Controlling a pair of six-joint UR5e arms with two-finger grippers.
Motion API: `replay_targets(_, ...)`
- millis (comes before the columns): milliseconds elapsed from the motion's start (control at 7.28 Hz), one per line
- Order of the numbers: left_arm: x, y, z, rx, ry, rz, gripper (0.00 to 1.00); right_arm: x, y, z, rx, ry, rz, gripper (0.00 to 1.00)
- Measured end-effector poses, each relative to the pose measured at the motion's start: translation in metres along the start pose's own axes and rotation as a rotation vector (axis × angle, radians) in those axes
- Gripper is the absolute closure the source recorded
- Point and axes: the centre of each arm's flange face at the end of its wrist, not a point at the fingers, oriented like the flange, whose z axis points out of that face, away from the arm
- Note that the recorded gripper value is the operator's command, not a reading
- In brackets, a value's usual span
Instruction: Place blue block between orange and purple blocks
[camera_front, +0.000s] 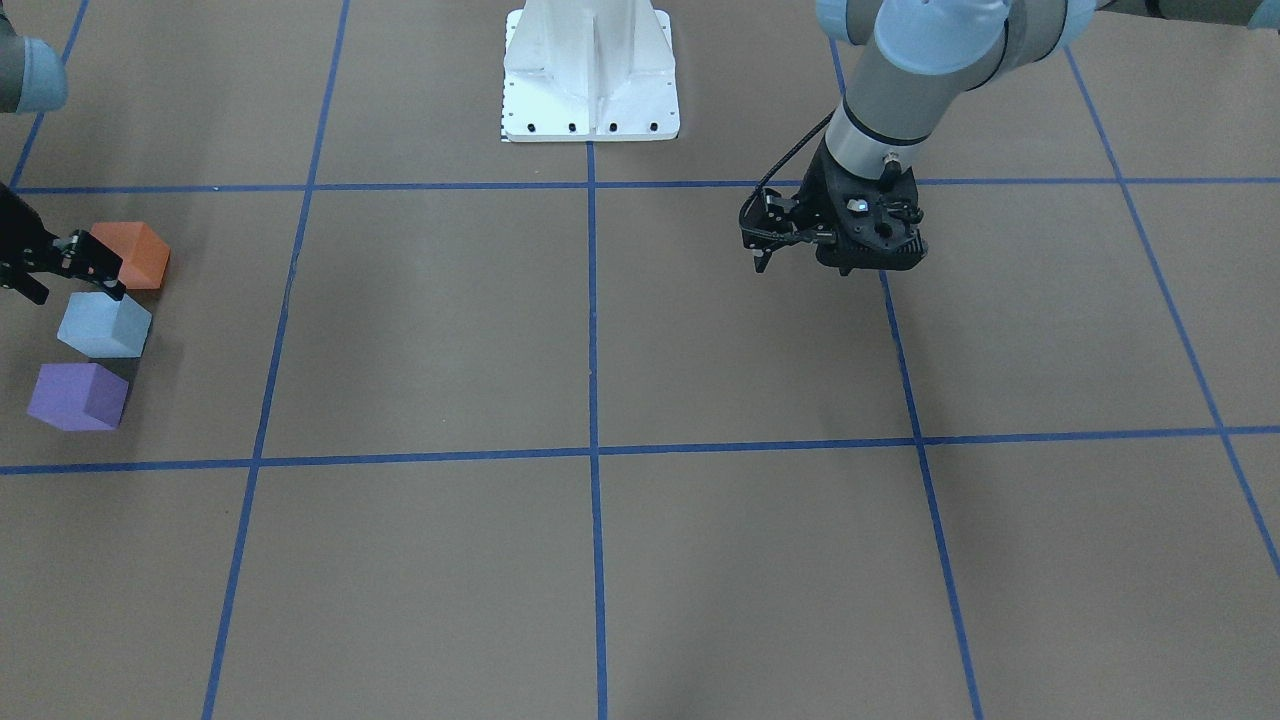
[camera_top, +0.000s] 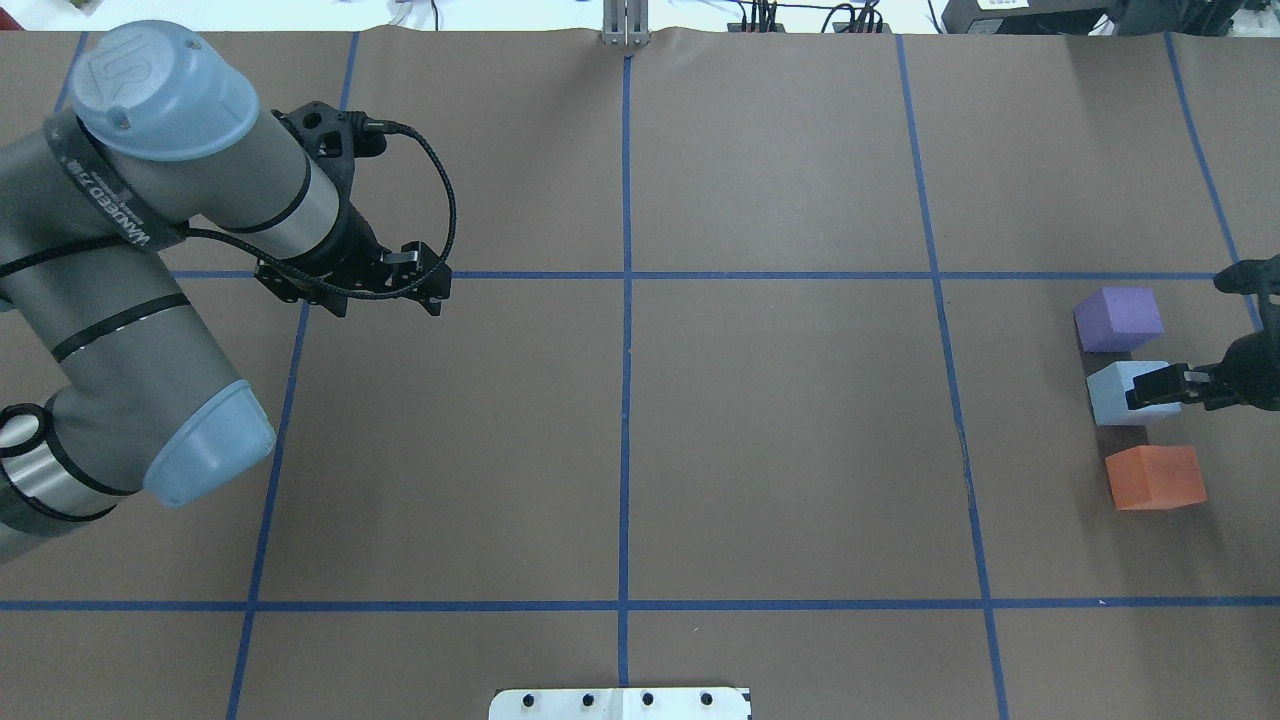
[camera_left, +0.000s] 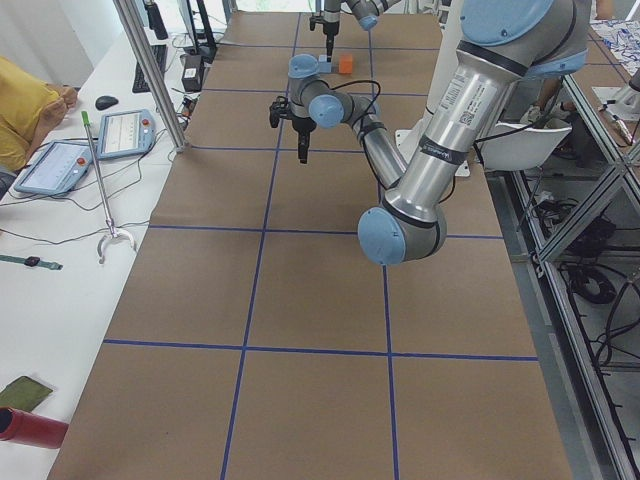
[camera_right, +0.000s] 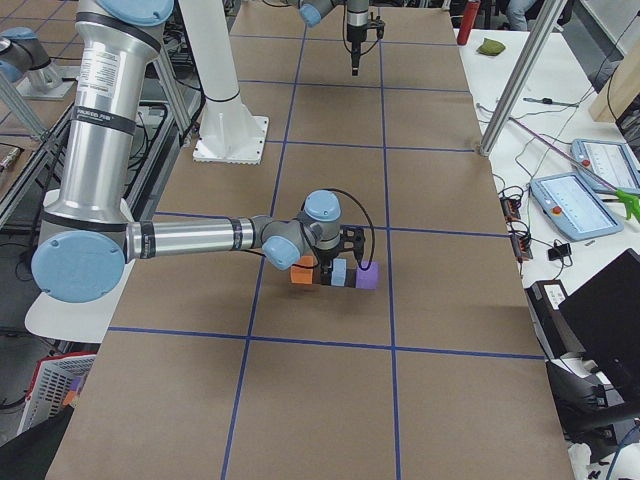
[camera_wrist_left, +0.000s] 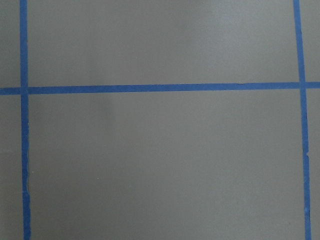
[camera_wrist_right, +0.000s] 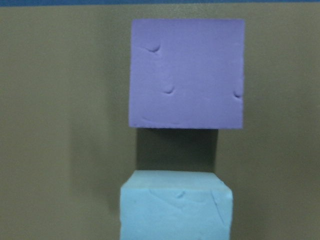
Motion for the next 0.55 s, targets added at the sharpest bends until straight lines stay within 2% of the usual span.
replay_targets(137, 0.001, 0.000, -0.001, 0.005, 0.007, -0.004, 0.00, 0.014, 0.005, -0.027, 0.027, -0.015, 0.033, 0.00)
replay_targets(412, -0.007, 0.003, -0.004, 0.011, 0.010, 0.000, 0.00, 0.062, 0.006, -0.078, 0.064, -0.078, 0.099, 0.00)
replay_targets(550, -0.034, 0.008, -0.007, 0.014, -0.006, 0.031, 0.00, 0.091, 0.011, -0.100, 0.088, -0.102, 0.095, 0.00)
